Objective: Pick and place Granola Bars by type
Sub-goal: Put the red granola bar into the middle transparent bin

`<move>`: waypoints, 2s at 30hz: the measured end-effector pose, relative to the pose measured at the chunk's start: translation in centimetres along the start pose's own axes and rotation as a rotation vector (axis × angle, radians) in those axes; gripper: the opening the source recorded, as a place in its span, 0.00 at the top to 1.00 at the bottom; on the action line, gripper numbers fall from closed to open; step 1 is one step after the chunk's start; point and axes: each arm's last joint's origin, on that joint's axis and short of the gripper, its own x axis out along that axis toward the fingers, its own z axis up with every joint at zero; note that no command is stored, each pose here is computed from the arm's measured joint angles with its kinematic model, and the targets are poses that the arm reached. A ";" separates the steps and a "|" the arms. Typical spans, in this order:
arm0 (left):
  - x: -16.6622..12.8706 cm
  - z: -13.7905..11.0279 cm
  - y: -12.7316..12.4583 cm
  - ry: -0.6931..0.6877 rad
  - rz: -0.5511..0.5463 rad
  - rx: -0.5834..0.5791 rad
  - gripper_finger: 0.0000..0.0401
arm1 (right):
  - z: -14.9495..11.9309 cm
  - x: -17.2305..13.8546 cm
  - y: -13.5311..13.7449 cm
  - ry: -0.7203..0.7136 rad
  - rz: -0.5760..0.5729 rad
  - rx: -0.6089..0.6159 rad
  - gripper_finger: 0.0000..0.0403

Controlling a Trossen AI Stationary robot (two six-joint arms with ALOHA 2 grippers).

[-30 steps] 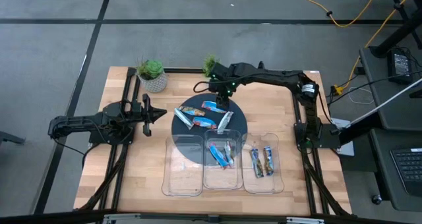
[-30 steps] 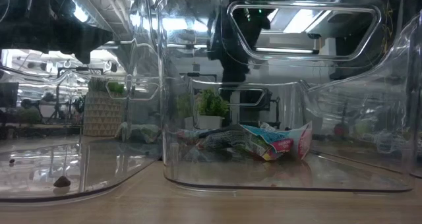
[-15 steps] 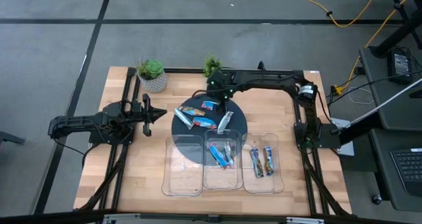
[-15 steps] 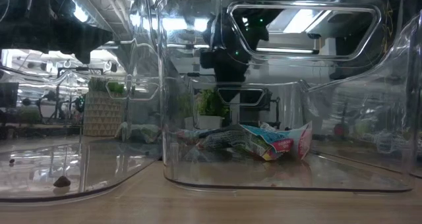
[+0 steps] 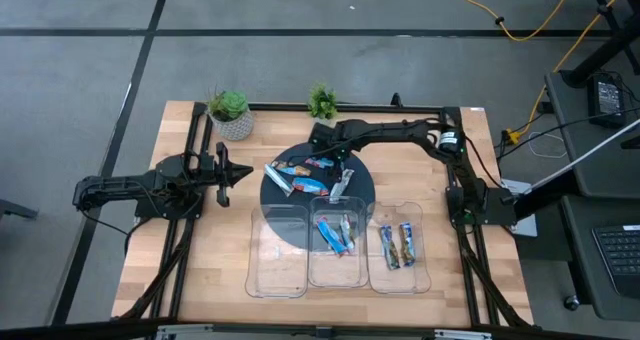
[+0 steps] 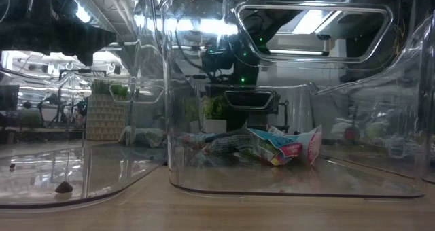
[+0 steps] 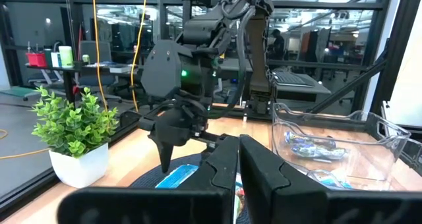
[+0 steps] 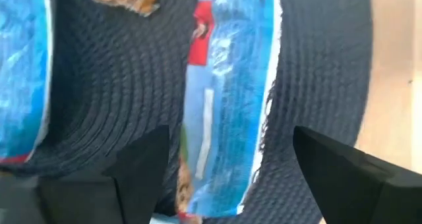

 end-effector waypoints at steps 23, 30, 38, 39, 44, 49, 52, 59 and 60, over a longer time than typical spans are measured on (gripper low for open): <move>0.0 0.0 0.0 0.000 0.000 0.000 0.97 | -0.3 1.1 -0.2 0.025 0.119 0.020 0.68; 0.0 0.0 0.0 0.000 0.000 0.000 0.98 | -0.1 0.9 -0.2 0.026 0.122 0.018 0.93; 0.0 0.0 0.0 0.000 -0.001 0.000 0.97 | 1.4 -1.1 -0.5 -0.009 0.117 0.012 0.90; 0.0 0.0 0.0 0.000 -0.001 0.000 0.97 | 1.7 -1.5 -0.5 -0.015 0.116 0.011 0.88; 0.0 0.0 0.0 0.000 -0.001 0.000 0.97 | 2.7 -3.6 -0.8 -0.025 0.114 0.005 0.87; 0.0 0.0 0.0 0.000 -0.001 0.000 0.98 | 3.3 -5.8 -1.0 -0.016 0.115 -0.040 0.96; 0.0 0.0 0.0 0.000 -0.001 0.000 0.97 | 3.6 -7.0 -1.1 -0.007 0.117 -0.044 0.96; 0.0 0.0 0.0 0.000 -0.001 0.000 0.98 | 3.9 -9.9 -1.2 0.017 0.119 -0.040 0.92; 0.0 0.0 0.0 0.000 -0.001 0.000 0.98 | 3.9 -10.4 -1.1 0.020 0.120 -0.041 0.94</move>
